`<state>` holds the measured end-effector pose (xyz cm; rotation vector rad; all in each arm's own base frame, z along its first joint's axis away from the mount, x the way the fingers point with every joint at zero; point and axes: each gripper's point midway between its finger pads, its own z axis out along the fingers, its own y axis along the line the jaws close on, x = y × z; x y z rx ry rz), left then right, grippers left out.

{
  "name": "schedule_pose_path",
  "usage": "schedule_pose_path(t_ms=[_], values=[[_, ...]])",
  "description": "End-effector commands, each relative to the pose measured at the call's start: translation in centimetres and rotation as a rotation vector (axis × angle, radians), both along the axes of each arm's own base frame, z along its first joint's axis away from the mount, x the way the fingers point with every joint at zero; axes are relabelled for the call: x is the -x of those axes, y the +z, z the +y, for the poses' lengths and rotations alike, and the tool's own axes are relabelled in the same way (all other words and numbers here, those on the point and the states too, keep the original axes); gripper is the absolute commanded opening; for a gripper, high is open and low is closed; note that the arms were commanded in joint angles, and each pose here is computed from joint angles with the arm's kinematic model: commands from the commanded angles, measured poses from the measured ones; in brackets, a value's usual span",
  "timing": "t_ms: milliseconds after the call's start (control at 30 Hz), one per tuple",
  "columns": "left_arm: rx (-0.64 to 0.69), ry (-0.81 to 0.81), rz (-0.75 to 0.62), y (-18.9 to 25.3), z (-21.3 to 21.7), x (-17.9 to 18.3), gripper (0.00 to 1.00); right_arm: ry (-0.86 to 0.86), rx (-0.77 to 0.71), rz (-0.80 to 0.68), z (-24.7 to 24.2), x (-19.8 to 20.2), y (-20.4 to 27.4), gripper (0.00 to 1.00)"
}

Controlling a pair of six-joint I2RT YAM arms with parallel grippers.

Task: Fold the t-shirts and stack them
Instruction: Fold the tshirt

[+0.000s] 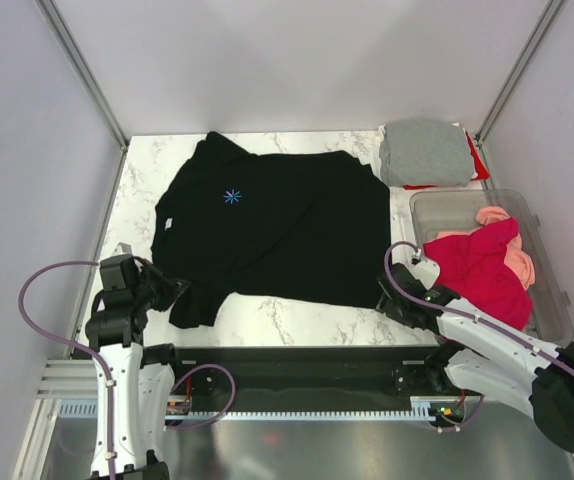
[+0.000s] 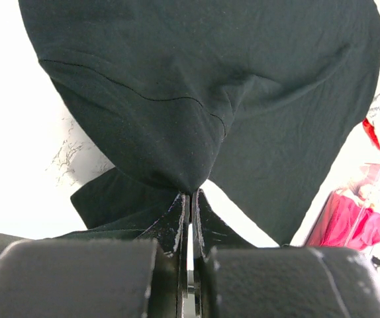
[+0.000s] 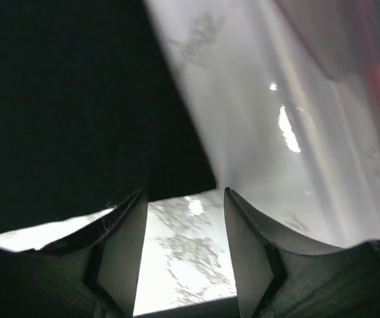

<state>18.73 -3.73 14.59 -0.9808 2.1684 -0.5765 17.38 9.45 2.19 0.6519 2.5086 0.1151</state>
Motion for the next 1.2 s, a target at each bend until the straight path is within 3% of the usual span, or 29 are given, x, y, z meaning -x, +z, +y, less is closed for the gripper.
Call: schedule_pose_path(t_ms=[0,333,533,567,733,900,1167], values=[[0.032,-0.006,-0.052,1.2,-0.5,-0.7,0.03,-0.012,0.015,-0.032,0.0,-0.9,-0.5,0.57],[0.029,-0.003,-0.056,1.2,-0.4,-0.9,0.03,-0.013,0.091,-0.039,-0.8,-1.8,-0.7,0.45],[0.009,0.0,-0.068,1.6,-0.1,-1.1,0.04,-0.032,0.074,-0.064,-1.0,-1.6,-0.5,0.1],[0.0,0.003,-0.071,1.7,0.1,-1.1,0.04,-0.039,0.066,-0.078,-1.1,-1.7,-0.2,0.0],[-0.014,-0.014,-0.066,2.0,0.2,-1.5,0.03,-0.054,0.047,-0.099,-1.6,-1.1,1.2,0.0],[-0.001,-0.021,-0.069,2.0,-0.1,-1.3,0.02,-0.074,-0.022,-0.223,-1.8,-1.6,6.2,0.0],[-0.014,-0.032,-0.08,2.7,0.0,-1.6,0.02,-0.078,-0.069,-0.298,-1.9,-1.6,10.9,0.0]])
